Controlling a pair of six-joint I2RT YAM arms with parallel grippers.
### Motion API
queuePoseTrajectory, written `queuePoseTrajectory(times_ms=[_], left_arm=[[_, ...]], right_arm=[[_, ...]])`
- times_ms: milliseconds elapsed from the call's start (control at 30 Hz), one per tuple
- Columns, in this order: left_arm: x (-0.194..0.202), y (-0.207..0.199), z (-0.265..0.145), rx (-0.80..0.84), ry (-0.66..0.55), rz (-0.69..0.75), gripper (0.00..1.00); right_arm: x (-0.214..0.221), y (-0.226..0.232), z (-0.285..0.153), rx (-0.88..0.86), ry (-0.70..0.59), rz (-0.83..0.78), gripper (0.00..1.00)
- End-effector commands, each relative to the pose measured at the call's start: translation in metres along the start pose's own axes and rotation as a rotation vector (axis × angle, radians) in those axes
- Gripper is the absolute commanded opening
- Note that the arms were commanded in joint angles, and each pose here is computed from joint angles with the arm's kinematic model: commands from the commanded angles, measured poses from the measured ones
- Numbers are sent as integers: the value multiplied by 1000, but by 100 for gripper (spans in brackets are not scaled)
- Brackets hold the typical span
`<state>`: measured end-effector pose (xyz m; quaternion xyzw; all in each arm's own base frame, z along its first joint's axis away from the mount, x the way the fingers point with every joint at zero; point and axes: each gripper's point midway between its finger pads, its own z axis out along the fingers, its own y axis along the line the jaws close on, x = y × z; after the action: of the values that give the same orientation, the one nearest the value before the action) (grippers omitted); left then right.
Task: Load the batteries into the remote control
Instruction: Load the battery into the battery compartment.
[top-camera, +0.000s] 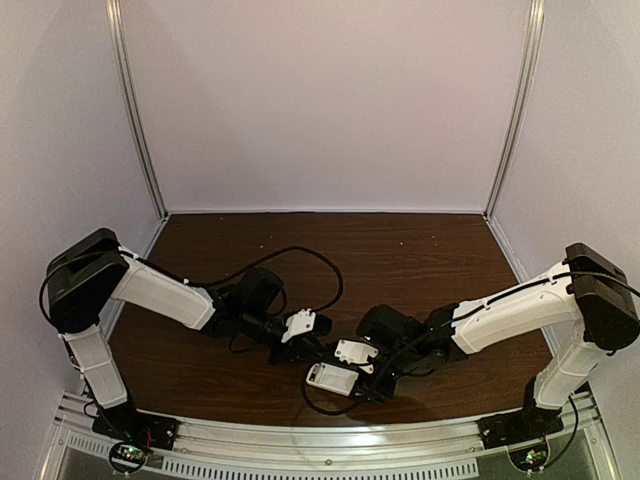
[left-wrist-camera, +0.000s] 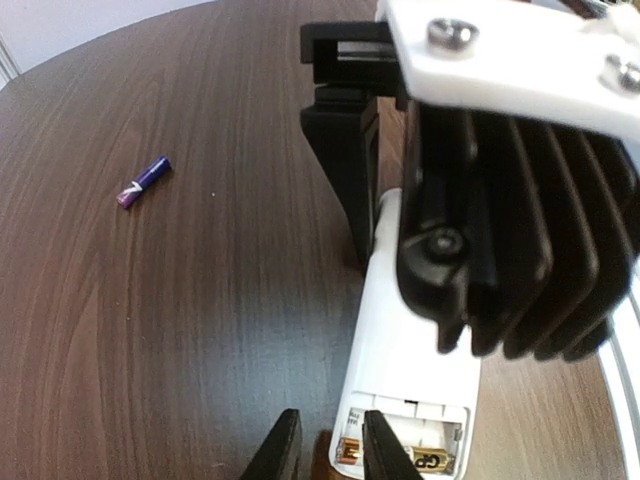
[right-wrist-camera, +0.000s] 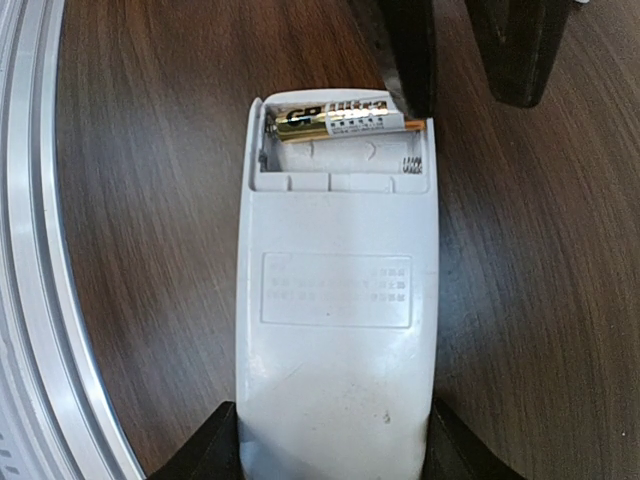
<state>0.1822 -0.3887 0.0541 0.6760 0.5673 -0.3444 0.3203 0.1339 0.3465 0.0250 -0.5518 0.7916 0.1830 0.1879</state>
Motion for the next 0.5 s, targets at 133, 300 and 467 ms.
queuePoseTrajectory(times_ms=[133, 300, 467], left_arm=[[9, 6, 8, 5, 15, -5, 22], [15, 2, 11, 27, 24, -20, 19], [19, -3, 12, 49, 35, -34, 16]], right_arm=[[7, -2, 4, 17, 39, 2, 0], [7, -2, 4, 16, 40, 0, 0], [6, -2, 4, 15, 37, 1, 0]])
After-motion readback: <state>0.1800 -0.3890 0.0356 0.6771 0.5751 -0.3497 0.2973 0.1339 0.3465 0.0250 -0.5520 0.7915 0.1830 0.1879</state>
